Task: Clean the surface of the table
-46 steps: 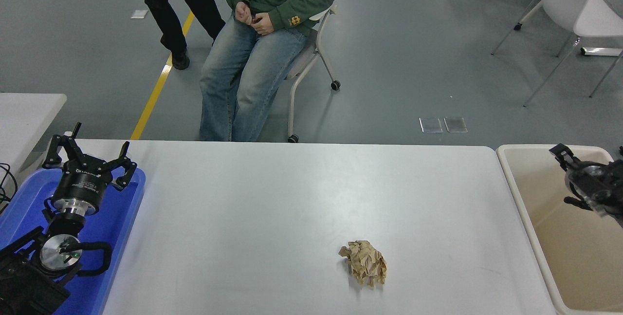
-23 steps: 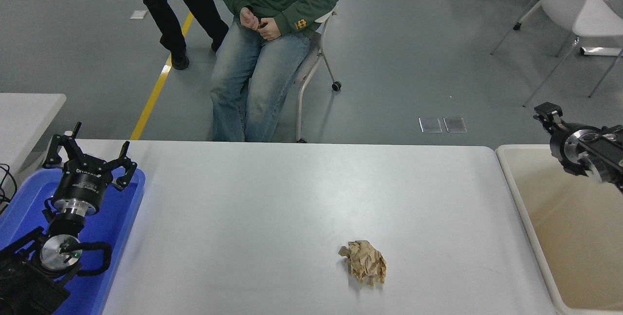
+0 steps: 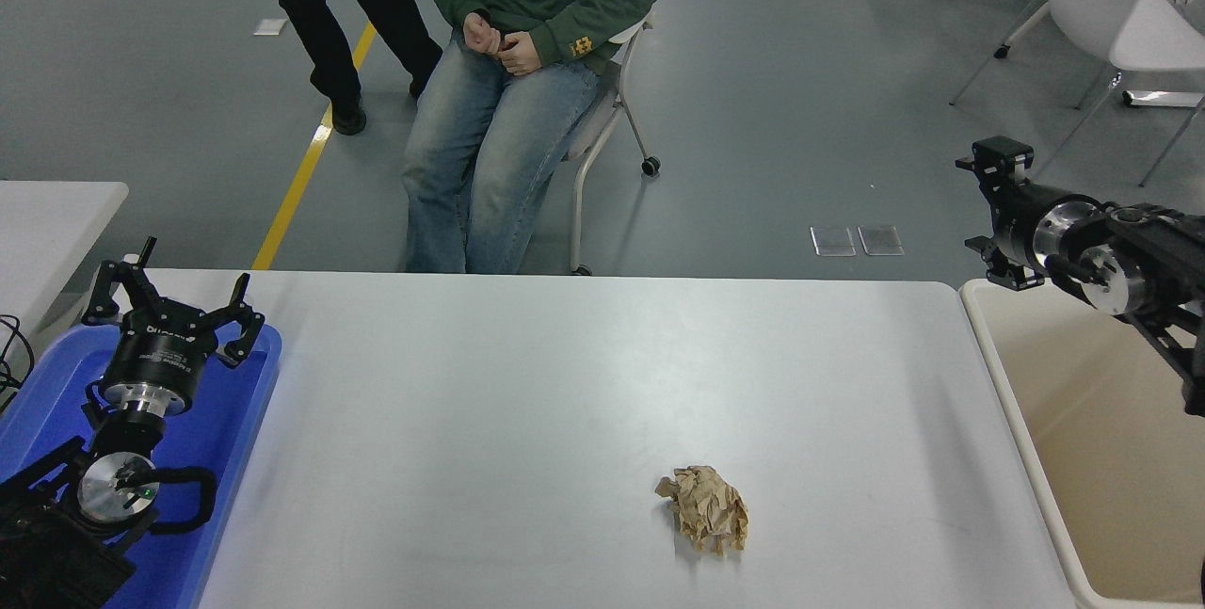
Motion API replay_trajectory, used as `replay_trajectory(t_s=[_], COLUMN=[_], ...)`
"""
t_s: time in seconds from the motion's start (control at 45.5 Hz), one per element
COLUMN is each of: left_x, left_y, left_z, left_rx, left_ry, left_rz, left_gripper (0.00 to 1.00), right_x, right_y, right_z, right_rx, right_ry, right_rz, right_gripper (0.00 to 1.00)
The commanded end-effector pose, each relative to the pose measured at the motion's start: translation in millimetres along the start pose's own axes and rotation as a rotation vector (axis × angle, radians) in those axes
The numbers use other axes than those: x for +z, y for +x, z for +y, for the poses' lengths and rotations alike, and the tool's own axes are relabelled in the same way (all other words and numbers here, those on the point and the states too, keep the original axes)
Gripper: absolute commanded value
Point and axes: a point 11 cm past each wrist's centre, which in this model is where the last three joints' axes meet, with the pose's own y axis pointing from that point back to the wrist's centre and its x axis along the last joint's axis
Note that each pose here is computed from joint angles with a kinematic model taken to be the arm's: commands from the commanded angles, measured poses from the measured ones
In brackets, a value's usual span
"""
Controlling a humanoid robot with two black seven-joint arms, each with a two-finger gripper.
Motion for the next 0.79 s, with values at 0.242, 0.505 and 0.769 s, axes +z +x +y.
replay_trajectory(t_s=[0.242, 0.505, 0.769], left_x=[0.0, 0.0, 0.0], left_y=[-0.1, 0.0, 0.0], left_z=[0.0, 0.0, 0.0], left_rx=[-0.001, 0.000, 0.000], left_ry=[0.000, 0.000, 0.000], left_rz=[0.001, 0.000, 0.000], left_gripper=[1.00, 1.00, 1.00], right_x=[11.9, 19.2, 15.9], right_y=[-75.8, -90.3, -101.8], right_z=[6.3, 8.5, 17.8], right_rx=[-0.211, -0.232, -0.269], right_ry=[0.086, 0.129, 0.163], right_rz=[-0.390, -0.614, -0.793], right_gripper=[1.00, 1.00, 0.99])
